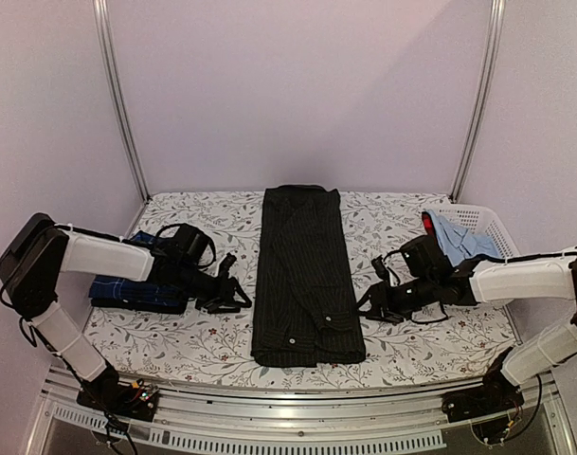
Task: Fold and stack the long sleeve shirts
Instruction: Smooth out the rectangle-folded shirt, then pick up the rectangle-folded shirt from the center of the board.
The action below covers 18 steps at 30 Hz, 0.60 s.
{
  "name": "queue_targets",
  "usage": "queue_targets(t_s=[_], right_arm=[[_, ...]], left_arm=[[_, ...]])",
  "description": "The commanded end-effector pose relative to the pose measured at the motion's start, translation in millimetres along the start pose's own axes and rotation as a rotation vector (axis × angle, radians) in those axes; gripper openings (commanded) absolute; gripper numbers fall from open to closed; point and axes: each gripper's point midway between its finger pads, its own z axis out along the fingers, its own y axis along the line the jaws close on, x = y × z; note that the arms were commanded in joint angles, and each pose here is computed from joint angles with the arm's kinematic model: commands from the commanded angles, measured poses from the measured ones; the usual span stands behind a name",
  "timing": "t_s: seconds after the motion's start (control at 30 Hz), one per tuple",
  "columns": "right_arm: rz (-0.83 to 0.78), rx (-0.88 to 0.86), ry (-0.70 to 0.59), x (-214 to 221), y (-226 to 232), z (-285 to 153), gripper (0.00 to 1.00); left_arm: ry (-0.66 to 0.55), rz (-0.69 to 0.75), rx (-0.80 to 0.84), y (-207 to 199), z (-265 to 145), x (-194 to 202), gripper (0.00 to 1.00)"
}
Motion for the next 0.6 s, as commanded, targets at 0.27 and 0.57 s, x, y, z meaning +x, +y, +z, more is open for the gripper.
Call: queue_targets(t_s=[0.27,0.57], right_arm=[[0.047,0.021,0.109,17,-29,30,0.5],[0.058,0.014,0.141,24,-34,37,0.5]], left_arm=[[0.129,-0.03,-0.02,6,26,30,0.42],[0.205,-0.038,-0.028,2,42,51,0.42]])
